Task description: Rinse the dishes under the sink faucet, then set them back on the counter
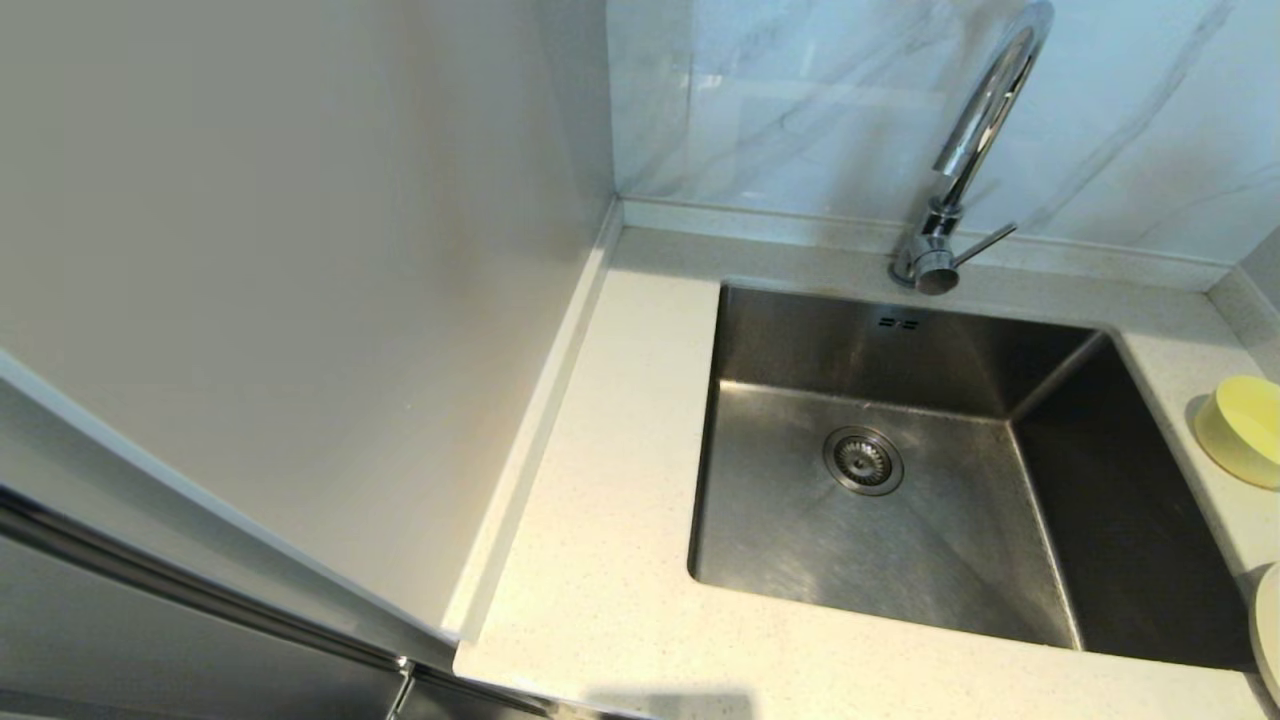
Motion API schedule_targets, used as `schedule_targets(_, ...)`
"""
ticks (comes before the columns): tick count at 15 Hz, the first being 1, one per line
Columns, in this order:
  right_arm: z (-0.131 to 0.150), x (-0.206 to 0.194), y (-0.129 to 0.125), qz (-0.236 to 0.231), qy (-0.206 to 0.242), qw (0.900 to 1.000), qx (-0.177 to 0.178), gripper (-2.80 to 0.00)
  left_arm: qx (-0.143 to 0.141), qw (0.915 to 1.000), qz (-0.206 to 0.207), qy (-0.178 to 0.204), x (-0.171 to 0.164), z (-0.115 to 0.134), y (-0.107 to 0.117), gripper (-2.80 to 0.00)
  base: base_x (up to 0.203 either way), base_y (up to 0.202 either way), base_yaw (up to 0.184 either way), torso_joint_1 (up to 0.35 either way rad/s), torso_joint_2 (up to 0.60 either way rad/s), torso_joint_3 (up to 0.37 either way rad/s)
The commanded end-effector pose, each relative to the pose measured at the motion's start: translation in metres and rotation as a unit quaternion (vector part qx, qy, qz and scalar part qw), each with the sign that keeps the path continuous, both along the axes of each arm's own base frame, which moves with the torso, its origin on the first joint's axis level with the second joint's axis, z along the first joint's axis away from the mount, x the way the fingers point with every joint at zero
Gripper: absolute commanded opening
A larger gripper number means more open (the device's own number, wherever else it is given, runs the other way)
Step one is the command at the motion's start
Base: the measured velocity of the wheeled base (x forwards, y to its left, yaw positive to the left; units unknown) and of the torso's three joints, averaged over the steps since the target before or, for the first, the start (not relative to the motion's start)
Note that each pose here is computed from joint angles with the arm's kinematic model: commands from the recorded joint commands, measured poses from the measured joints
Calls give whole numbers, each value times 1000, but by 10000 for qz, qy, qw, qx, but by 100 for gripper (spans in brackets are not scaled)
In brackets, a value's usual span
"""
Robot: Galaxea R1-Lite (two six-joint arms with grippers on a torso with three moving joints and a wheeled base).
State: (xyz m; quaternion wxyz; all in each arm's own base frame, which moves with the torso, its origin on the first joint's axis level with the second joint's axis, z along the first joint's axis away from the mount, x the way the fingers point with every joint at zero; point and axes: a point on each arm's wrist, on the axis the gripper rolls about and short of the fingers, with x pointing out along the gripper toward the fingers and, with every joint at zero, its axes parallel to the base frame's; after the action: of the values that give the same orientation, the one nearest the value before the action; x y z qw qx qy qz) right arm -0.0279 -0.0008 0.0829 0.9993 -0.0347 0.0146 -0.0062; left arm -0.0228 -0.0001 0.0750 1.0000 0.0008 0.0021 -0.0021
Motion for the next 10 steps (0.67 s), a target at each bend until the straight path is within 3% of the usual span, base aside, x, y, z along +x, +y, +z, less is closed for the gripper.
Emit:
schedule_targets(1, -7, 5, 0, 20, -166, 9999, 18, -280, -1, 10000, -2, 2, 0, 0, 0, -280, 0, 0, 0, 0, 0, 0)
schedule_targets(8, -13, 6, 0, 23, 46, 9998, 174, -280, -1, 10000, 3, 2, 0, 0, 0, -280, 0, 0, 0, 0, 0, 0)
schedule_targets(10, -13, 6, 0, -19, 49, 9993, 374, -280, -1, 10000, 0, 2, 0, 0, 0, -280, 0, 0, 0, 0, 0, 0)
